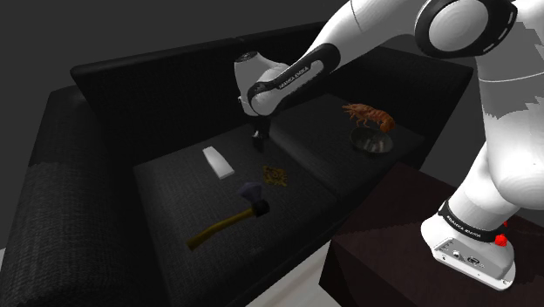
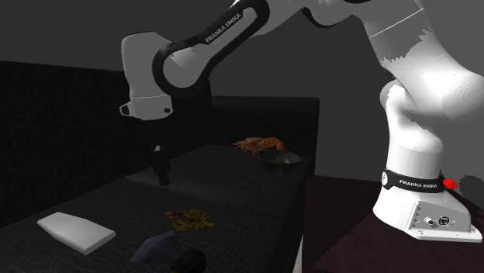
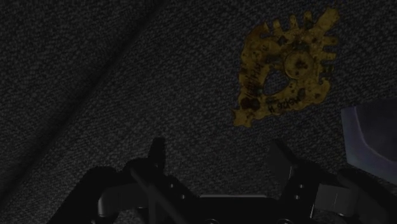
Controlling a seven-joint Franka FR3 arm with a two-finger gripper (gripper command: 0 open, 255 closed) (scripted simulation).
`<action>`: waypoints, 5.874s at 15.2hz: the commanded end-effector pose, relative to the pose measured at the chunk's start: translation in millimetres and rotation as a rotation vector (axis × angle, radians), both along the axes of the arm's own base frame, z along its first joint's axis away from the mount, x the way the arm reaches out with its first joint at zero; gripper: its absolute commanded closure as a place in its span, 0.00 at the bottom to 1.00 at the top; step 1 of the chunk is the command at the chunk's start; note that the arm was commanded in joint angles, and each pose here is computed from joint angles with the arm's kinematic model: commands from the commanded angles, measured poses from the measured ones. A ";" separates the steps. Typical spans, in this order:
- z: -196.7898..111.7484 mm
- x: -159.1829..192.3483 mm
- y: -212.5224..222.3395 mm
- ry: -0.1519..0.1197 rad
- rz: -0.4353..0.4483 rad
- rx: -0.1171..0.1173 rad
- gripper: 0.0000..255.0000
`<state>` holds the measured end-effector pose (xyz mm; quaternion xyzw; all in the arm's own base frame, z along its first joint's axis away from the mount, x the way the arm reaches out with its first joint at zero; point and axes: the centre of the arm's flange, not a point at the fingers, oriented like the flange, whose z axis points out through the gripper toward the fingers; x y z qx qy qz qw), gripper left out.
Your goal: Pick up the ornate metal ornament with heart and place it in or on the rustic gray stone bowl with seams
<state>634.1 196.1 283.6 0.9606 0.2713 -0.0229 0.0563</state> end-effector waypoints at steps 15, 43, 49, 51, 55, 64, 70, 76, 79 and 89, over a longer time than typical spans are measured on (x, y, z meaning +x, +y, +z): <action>-76.7 -100.2 10.3 -0.045 0.092 0.129 0.00; -24.0 -100.2 10.3 -0.045 0.092 0.129 1.00; 7.7 -100.2 10.3 -0.045 0.092 0.129 1.00; 18.3 -100.2 10.3 -0.045 0.092 0.129 1.00; 39.4 -100.2 10.3 -0.045 0.092 0.129 1.00; 72.5 -117.0 -25.5 -0.045 0.092 0.129 1.00; 75.6 -150.8 -97.1 -0.045 0.092 0.129 1.00; 78.7 -184.5 -168.6 -0.045 0.092 0.129 1.00; 80.3 -201.4 -204.4 -0.045 0.092 0.129 1.00; 85.4 -257.6 -323.8 -0.045 0.092 0.129 1.00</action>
